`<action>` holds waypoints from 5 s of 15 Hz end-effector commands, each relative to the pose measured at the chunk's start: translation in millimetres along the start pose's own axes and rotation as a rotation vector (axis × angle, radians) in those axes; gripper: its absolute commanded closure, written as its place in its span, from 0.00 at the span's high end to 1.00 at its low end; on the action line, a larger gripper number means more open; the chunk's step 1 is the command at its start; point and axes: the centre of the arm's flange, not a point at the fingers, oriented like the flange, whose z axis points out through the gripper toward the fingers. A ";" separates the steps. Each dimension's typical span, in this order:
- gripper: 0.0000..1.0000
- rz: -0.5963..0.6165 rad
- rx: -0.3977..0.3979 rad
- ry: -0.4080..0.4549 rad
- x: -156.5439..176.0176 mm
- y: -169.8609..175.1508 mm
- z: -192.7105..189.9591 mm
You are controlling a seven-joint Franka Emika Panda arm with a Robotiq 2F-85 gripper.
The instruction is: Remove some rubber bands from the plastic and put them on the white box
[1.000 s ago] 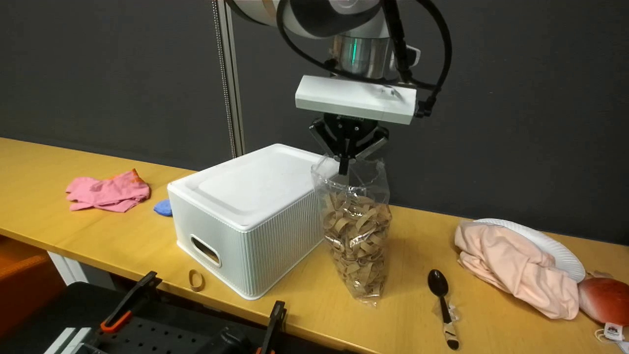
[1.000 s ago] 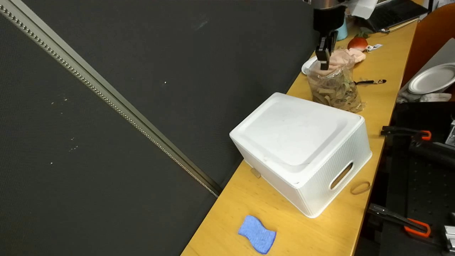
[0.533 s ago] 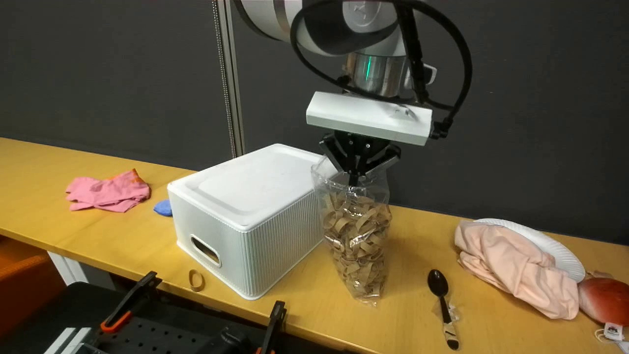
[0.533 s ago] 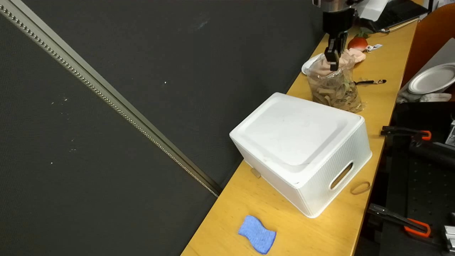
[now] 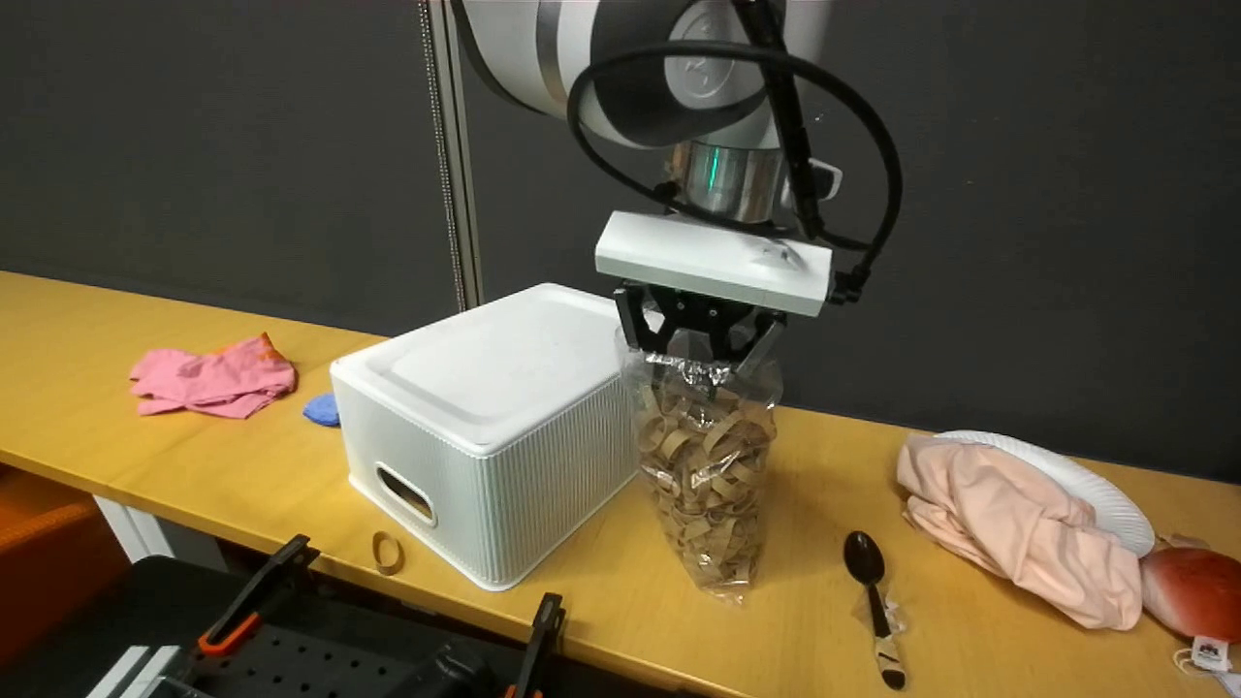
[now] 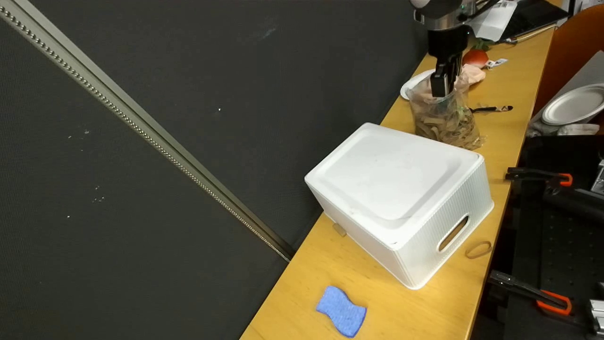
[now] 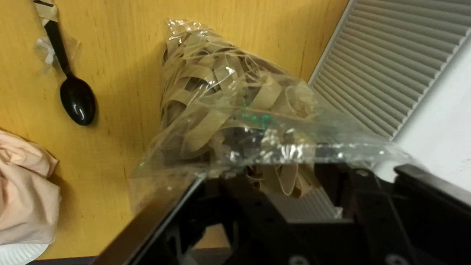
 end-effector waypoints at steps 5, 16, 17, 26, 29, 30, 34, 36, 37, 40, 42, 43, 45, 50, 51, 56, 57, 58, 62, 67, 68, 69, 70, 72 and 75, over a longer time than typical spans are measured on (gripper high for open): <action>0.89 -0.001 -0.035 -0.004 13.0 5.3 4.6; 1.00 0.018 -0.132 -0.046 11.9 6.9 33.5; 1.00 0.022 -0.150 -0.035 12.8 7.0 35.3; 1.00 0.034 -0.237 0.013 17.2 -10.7 62.6; 1.00 0.034 -0.239 0.019 14.8 -16.8 67.4; 1.00 0.037 -0.240 0.019 13.1 -18.1 65.7; 1.00 0.047 -0.246 0.036 5.0 -13.7 40.5; 1.00 0.061 -0.246 0.048 3.1 -8.4 29.9; 1.00 0.066 -0.248 0.059 1.5 -6.6 24.1; 1.00 0.078 -0.245 0.086 0.2 -2.7 16.3; 1.00 0.079 -0.243 0.099 0.9 -3.3 14.3; 1.00 0.080 -0.244 0.102 0.9 -3.9 13.2; 1.00 0.081 -0.246 0.096 0.8 -2.9 14.6; 0.56 0.081 -0.250 0.098 2.8 -2.6 17.6; 0.49 0.081 -0.251 0.097 3.2 -2.9 18.6; 0.56 0.079 -0.251 0.088 3.9 -3.3 24.7; 0.61 0.078 -0.251 0.083 2.8 -3.4 26.2; 0.66 0.078 -0.251 0.078 1.7 -3.2 28.3; 0.66 0.074 -0.245 0.062 -0.9 -7.1 39.3; 0.68 0.067 -0.246 0.040 -3.0 -9.2 53.2; 0.68 0.068 -0.244 0.037 -3.4 -8.8 55.7; 0.70 0.069 -0.246 0.033 -3.8 -8.6 58.0; 0.70 0.070 -0.248 0.029 -4.3 -8.3 59.7; 0.87 0.071 -0.246 0.028 -4.5 -7.7 61.8; 0.82 0.071 -0.249 0.031 -4.4 -7.5 63.7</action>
